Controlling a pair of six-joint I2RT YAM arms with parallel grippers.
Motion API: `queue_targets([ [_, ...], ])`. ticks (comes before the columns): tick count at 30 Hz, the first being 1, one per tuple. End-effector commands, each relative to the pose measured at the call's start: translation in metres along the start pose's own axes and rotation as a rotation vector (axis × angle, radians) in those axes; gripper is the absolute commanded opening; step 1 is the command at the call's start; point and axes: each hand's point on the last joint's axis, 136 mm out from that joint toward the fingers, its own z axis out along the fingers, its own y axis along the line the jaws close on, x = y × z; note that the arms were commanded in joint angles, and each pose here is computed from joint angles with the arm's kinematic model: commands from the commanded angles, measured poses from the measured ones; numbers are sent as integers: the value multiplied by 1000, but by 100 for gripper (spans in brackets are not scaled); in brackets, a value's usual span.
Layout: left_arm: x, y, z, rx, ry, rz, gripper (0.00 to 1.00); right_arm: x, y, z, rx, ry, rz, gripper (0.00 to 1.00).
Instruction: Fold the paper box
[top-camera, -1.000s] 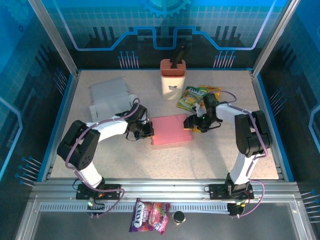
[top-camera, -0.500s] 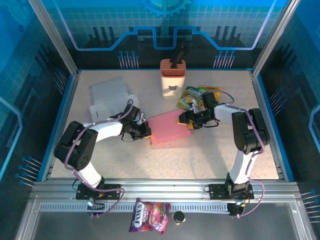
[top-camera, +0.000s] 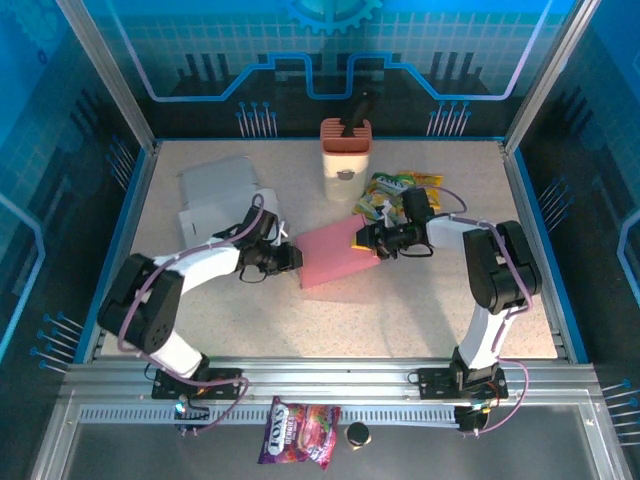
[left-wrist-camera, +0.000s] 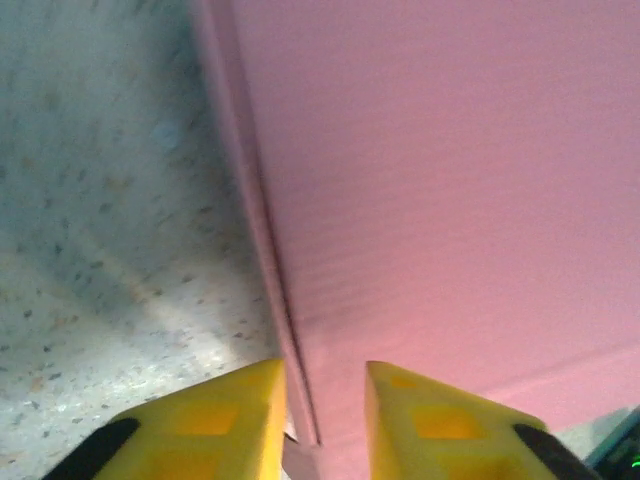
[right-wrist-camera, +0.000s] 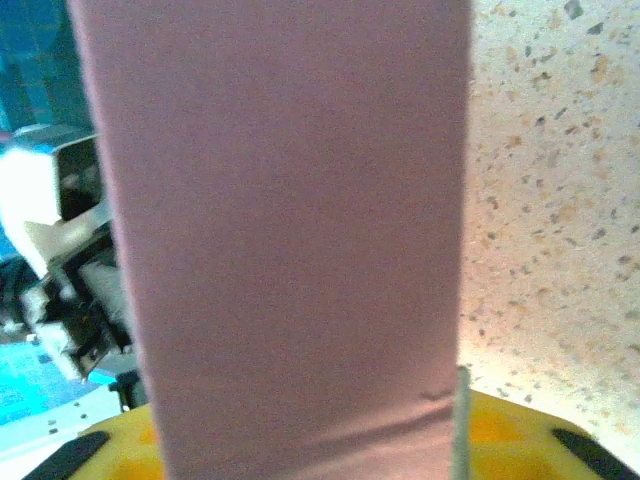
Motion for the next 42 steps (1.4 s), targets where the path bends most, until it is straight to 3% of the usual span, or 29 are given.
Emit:
queue_targets([
  [1, -10, -51, -34, 52, -128, 345, 33, 3, 18, -15, -40, -23, 81, 34],
  [7, 40, -95, -40, 61, -50, 871, 41, 14, 20, -34, -35, -31, 305, 32],
  [12, 52, -86, -36, -46, -67, 1090, 54, 35, 16, -47, -30, 5, 588, 30],
  [17, 48, -82, -27, -101, -59, 1179, 57, 58, 17, -55, -7, 56, 799, 31],
  [19, 47, -81, -23, -120, -55, 1214, 63, 67, 14, -56, -10, 63, 874, 31],
  [25, 51, -79, -14, -113, -35, 1277, 65, 82, 4, -57, 11, 98, 1030, 30],
  [35, 46, -72, 6, -150, -20, 1329, 64, 104, -17, -50, 41, 172, 1204, 32],
  [42, 39, -75, 19, -137, -10, 1312, 56, 97, -36, -52, 58, 157, 1241, 43],
])
